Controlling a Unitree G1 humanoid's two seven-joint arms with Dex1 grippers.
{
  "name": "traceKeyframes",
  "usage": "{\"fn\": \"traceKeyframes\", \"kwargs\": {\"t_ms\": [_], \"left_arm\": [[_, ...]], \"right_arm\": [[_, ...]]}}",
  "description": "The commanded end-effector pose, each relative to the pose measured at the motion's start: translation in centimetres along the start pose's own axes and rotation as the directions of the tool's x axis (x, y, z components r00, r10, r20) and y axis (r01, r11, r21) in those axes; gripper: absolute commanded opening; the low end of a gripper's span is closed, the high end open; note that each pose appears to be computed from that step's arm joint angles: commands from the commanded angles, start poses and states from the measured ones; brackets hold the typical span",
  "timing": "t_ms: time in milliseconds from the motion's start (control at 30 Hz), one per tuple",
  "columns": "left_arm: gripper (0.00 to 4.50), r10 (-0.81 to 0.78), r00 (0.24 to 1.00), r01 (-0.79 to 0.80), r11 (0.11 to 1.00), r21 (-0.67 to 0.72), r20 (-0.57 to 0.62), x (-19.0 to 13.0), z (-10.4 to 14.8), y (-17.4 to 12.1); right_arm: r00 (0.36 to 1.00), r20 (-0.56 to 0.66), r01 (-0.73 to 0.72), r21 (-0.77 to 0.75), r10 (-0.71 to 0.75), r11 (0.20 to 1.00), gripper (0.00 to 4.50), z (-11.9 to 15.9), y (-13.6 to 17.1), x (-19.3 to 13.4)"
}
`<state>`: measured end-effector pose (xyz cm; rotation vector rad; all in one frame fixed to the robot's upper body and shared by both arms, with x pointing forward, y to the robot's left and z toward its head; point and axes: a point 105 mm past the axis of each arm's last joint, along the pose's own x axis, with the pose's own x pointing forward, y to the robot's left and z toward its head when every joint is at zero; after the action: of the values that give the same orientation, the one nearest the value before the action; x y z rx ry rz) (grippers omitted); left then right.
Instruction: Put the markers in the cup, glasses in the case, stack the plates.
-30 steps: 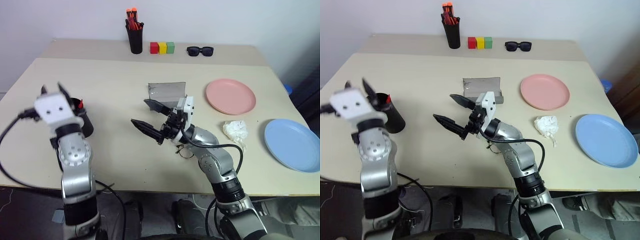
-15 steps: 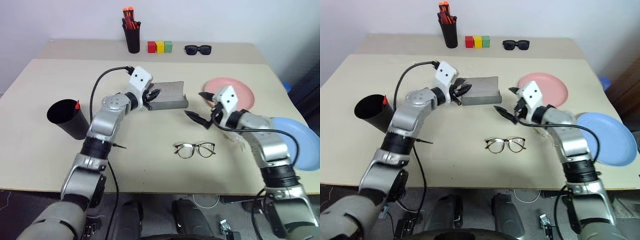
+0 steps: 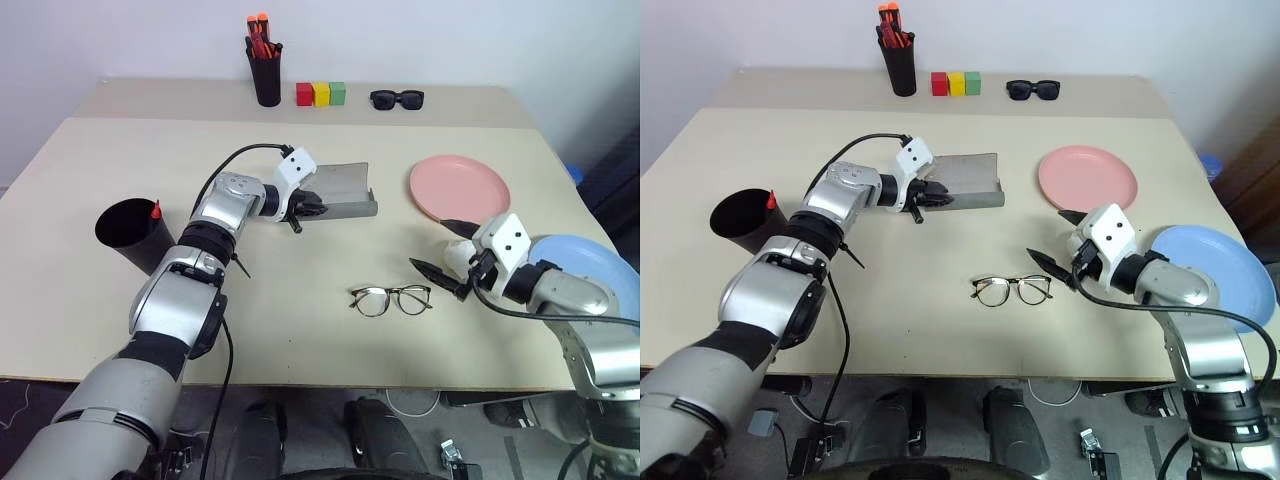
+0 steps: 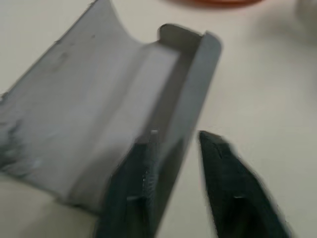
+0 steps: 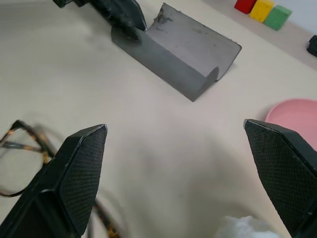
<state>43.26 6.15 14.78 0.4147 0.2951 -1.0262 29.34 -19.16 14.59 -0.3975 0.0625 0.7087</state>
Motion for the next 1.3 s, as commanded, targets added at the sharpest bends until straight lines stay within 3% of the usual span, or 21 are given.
{"fn": "traceKeyframes", "kwargs": {"t_ms": [33, 233, 433, 600, 1000, 1233, 1300], "left_arm": [[0.04, -0.039, 0.999, 0.038, 0.999, 0.028, 0.021, 0.1, 0.6, -0.4], [0.04, -0.086, 0.995, 0.082, 0.993, 0.084, 0.044, -0.2, 0.5, -0.9], [0.04, -0.259, 0.963, 0.24, 0.946, 0.218, 0.067, -2.9, -0.1, -2.6], [0.04, -0.353, 0.935, 0.334, 0.909, 0.25, 0.032, -5.7, -1.4, -4.6], [0.04, -0.328, 0.944, 0.329, 0.916, 0.23, -0.043, -7.7, -3.6, -6.9], [0.04, -0.295, 0.955, 0.287, 0.945, 0.157, 0.029, -7.0, -2.5, -6.5], [0.9, -0.279, 0.959, 0.271, 0.955, 0.123, 0.053, -6.7, -2.1, -6.4]], "right_arm": [[0.999, 0.036, 0.035, -0.021, -0.035, 0.999, 4.5, 1.3, -0.3, -0.7], [0.998, 0.019, 0.054, -0.013, -0.054, 0.998, 4.5, 0.9, -0.4, -1.2], [0.999, 0.013, 0.048, -0.014, -0.048, 0.999, 4.5, 0.7, -0.4, -1.4], [0.999, 0.021, 0.024, -0.009, -0.024, 1.0, 4.5, 1.0, 0.2, -0.9], [1.0, 0.007, -0.009, -0.004, 0.009, 1.0, 4.5, 0.6, 0.2, -0.2], [1.0, 0.012, -0.023, -0.004, 0.023, 1.0, 4.5, 0.7, 0.5, 0.3], [1.0, 0.012, -0.023, -0.003, 0.023, 1.0, 4.5, 0.7, 0.5, 0.3]]}}
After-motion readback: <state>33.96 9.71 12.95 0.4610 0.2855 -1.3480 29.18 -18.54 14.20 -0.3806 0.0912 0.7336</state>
